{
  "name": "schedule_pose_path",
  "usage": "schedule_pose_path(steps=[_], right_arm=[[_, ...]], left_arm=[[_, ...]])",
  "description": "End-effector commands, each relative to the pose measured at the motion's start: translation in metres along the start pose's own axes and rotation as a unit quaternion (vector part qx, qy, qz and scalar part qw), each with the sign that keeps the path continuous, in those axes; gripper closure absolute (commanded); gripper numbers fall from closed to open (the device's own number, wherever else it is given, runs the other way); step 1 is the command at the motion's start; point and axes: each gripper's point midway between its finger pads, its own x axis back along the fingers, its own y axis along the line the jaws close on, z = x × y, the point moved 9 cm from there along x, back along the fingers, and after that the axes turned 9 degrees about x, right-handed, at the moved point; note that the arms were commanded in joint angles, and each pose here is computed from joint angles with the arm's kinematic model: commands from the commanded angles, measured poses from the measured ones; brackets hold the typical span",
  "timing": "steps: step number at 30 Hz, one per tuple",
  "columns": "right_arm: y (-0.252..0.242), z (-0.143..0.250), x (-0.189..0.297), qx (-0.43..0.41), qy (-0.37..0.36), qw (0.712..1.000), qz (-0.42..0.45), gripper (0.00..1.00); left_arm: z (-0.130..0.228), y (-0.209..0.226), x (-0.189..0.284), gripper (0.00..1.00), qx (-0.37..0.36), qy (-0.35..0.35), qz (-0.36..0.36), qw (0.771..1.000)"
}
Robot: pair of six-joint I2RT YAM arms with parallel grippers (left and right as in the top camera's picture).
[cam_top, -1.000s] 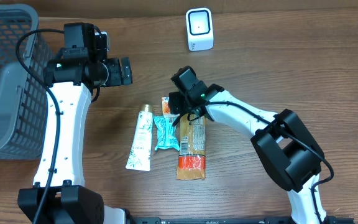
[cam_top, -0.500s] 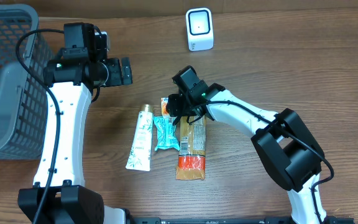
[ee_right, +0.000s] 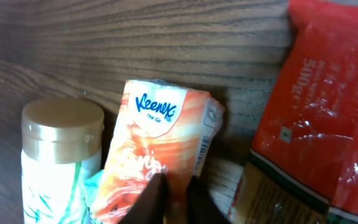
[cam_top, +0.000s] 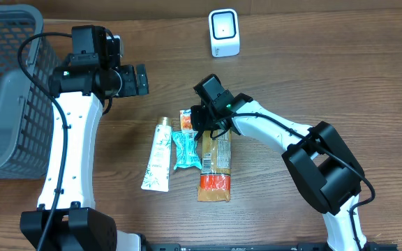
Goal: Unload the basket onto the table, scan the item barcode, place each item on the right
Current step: 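Close the right gripper on the Kleenex pack, then lift the Kleenex pack and carry it right of the spaghetti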
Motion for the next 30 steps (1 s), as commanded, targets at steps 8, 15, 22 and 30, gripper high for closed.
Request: schedule_pose_path(steps=[8, 15, 22, 30], right_arm=[[0.008, -0.012, 0.023, 0.043, -0.021, 0.999, -0.003, 0.96], [0.013, -0.024, 0.097, 0.088, -0.081, 0.988, 0.096, 0.96], [-0.023, -0.006, 0.117, 0.111, -0.044, 0.947, 0.298, 0.96], [-0.049, 0.017, 0.114, 0.120, -0.001, 0.913, 0.391, 0.96]], left_arm=[[-0.003, -0.001, 0.005, 0.00, 0.006, -0.010, 0.000, 1.000], [-0.003, -0.001, 0.005, 0.00, 0.006, -0.010, 0.000, 1.000], [-0.003, -0.001, 0.005, 0.00, 0.006, -0.010, 0.000, 1.000], [-0.003, -0.001, 0.005, 0.00, 0.006, -0.010, 0.000, 1.000]])
